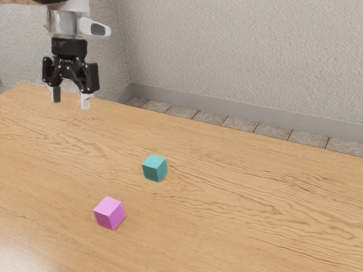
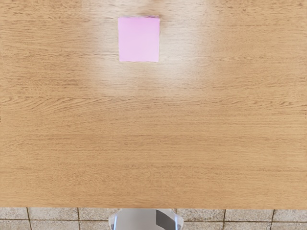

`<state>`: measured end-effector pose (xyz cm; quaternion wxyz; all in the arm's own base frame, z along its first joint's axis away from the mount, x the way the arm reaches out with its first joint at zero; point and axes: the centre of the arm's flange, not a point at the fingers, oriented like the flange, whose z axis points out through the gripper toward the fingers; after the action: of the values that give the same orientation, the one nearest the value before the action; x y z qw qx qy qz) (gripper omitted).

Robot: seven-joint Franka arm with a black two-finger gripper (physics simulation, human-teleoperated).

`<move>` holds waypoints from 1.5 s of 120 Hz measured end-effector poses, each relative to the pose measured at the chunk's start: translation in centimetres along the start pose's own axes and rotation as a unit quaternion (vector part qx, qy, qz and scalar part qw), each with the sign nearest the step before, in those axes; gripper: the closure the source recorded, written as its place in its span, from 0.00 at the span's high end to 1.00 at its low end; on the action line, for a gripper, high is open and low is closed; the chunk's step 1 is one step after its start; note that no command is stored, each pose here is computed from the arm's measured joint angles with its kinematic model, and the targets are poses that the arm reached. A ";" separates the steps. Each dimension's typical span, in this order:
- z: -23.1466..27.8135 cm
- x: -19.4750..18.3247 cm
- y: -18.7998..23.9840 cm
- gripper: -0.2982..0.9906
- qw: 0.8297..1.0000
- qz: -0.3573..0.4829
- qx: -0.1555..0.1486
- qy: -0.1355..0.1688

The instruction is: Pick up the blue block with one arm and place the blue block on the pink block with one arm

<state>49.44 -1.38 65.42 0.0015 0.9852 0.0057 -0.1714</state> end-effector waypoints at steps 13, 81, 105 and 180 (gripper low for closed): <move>-0.2 3.3 0.2 0.77 0.998 -0.002 -0.001 0.065; 22.5 22.6 -0.3 0.77 0.987 -0.013 -0.005 0.159; 25.2 25.0 0.8 0.77 0.985 -0.012 -0.010 0.174; 28.0 28.5 0.6 0.77 0.983 -0.002 -0.011 0.186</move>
<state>66.84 -1.83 29.40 0.0108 0.9998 0.0094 0.0147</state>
